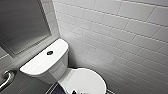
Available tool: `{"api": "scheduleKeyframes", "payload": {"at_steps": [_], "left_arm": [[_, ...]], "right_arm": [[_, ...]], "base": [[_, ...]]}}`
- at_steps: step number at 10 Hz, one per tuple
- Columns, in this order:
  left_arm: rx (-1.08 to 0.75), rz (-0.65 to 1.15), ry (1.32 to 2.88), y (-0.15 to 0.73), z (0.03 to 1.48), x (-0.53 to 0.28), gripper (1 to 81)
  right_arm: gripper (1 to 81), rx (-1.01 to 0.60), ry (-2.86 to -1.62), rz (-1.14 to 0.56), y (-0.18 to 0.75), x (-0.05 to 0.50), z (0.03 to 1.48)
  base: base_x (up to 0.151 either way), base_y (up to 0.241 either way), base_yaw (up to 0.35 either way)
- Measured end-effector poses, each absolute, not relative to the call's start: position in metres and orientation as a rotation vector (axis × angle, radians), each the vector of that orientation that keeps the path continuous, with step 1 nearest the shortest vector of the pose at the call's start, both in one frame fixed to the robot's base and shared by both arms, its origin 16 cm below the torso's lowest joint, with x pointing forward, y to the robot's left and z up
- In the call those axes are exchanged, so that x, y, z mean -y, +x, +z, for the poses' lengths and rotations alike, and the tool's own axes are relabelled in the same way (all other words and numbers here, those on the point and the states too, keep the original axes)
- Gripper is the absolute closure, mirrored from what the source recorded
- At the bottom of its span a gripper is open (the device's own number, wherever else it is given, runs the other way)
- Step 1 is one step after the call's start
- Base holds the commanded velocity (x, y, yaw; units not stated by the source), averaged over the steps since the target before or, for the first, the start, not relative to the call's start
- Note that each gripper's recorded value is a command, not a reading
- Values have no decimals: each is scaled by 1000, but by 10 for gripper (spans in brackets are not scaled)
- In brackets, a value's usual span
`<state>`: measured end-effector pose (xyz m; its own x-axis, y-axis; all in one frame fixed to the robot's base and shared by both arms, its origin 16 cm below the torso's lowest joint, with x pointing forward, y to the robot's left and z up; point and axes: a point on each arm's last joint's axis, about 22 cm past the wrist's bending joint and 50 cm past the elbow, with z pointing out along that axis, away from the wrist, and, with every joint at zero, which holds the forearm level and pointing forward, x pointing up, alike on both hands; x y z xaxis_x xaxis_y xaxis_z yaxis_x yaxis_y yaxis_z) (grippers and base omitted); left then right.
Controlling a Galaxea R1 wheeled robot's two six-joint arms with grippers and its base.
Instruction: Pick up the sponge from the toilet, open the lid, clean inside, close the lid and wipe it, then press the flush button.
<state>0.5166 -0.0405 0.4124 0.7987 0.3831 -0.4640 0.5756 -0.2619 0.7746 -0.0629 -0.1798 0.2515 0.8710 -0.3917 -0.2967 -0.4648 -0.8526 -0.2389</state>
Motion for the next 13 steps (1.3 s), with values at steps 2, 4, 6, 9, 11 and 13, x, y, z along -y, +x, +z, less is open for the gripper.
{"api": "scheduleKeyframes", "payload": {"at_steps": [2,4,6,9,11,13], "left_arm": [[-714,-177,1859,523,438,32,10],[-709,-163,1844,524,450,26,10],[-723,-152,1820,528,459,19,10],[-791,-142,1767,541,479,-2,10],[-920,19,1685,590,486,-47,10],[-979,50,1645,599,490,-57,10]], "right_arm": [[811,-632,-2739,289,-48,180,245],[811,-632,-2738,284,-48,180,245],[811,-632,-2737,289,-49,179,246],[811,-632,-2737,289,-50,179,246],[811,-632,-2736,289,-50,178,246],[811,-633,-2734,291,-50,176,246]], "base": [[0,0,0],[0,0,0],[0,0,0],[0,0,0],[0,0,0],[0,0,0]]}}
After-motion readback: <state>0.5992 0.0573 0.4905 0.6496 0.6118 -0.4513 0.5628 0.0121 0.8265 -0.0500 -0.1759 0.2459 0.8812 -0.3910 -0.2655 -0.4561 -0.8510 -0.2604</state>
